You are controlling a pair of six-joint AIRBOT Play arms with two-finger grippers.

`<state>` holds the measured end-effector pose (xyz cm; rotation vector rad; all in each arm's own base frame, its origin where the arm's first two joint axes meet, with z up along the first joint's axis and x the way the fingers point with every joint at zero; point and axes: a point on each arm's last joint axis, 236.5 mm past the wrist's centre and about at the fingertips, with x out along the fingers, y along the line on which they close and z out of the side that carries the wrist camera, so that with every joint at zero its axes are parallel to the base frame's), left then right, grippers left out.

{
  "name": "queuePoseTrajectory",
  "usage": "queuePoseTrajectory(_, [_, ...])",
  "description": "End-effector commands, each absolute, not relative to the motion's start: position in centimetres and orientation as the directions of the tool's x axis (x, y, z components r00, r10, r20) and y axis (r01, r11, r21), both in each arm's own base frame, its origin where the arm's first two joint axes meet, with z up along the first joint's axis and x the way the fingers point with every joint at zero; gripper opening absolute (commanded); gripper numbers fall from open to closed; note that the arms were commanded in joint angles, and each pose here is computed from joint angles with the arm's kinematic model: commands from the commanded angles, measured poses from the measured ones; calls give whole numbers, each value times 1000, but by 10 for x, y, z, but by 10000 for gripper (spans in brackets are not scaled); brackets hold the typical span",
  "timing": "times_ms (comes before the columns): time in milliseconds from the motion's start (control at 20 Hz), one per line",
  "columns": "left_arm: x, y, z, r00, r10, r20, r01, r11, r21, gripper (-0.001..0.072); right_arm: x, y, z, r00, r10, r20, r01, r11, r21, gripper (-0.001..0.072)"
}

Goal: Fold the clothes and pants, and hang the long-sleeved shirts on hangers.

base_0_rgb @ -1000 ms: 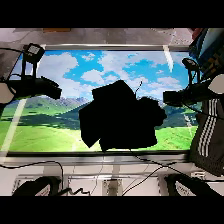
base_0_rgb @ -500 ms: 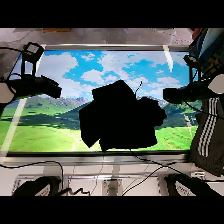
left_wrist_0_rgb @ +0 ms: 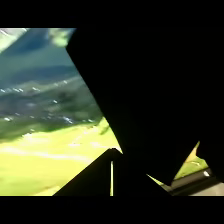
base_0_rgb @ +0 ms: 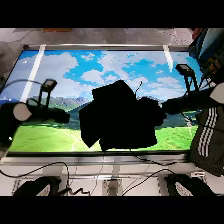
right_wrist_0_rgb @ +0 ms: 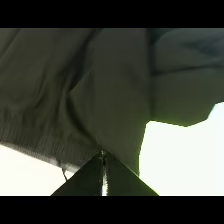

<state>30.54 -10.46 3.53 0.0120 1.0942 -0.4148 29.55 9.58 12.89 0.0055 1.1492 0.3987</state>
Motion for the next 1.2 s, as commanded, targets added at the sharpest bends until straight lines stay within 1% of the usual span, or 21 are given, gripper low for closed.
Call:
queuePoseTrajectory(0, [263,-139,-13,321,-483,-815,200,876,-440,254,251,110,130,355,389,-850,-412,881,231,17])
queuePoseTrajectory(50, [252,-148,-26,289,-524,-801,148,851,-503,579,240,111,129,365,397,-842,-417,879,233,17])
queuePoseTrajectory(100, [243,-154,-38,264,-549,-793,95,833,-545,666,232,110,128,377,399,-836,-418,879,230,17])
queuePoseTrajectory(150, [233,-157,-52,234,-561,-794,51,823,-566,663,226,109,127,391,399,-829,-419,879,225,17])
queuePoseTrajectory(250, [217,-155,-76,176,-556,-812,-1,825,-565,662,220,108,125,411,400,-819,-420,881,219,17])
queuePoseTrajectory(350, [206,-154,-89,134,-551,-824,-27,829,-559,627,219,108,125,415,401,-817,-420,881,219,17])
queuePoseTrajectory(500, [201,-155,-99,96,-554,-827,-60,826,-561,627,228,108,130,453,402,-796,-415,885,211,17])
queuePoseTrajectory(600, [202,-161,-103,87,-577,-812,-83,808,-583,618,232,108,133,472,403,-785,-413,887,207,17])
queuePoseTrajectory(700, [211,-170,-104,109,-611,-784,-94,779,-620,592,233,108,133,475,403,-782,-412,887,207,17])
queuePoseTrajectory(850, [226,-172,-109,156,-617,-772,-107,766,-634,586,233,108,133,475,403,-782,-400,891,216,17])
queuePoseTrajectory(950, [229,-174,-109,164,-627,-761,-81,760,-644,374,233,108,133,476,403,-782,-400,891,216,17])
queuePoseTrajectory(1000, [231,-174,-108,172,-627,-760,-61,763,-643,286,233,108,133,476,403,-782,-399,891,216,17])
queuePoseTrajectory(1050, [234,-172,-109,187,-619,-763,-51,769,-637,242,233,108,133,476,403,-782,-399,891,216,16])
queuePoseTrajectory(1100, [238,-170,-110,202,-610,-766,-53,774,-631,212,233,109,133,476,404,-782,-399,891,217,17])
queuePoseTrajectory(1150, [240,-169,-110,213,-604,-768,-54,778,-626,210,234,110,134,476,408,-779,-400,890,221,16])
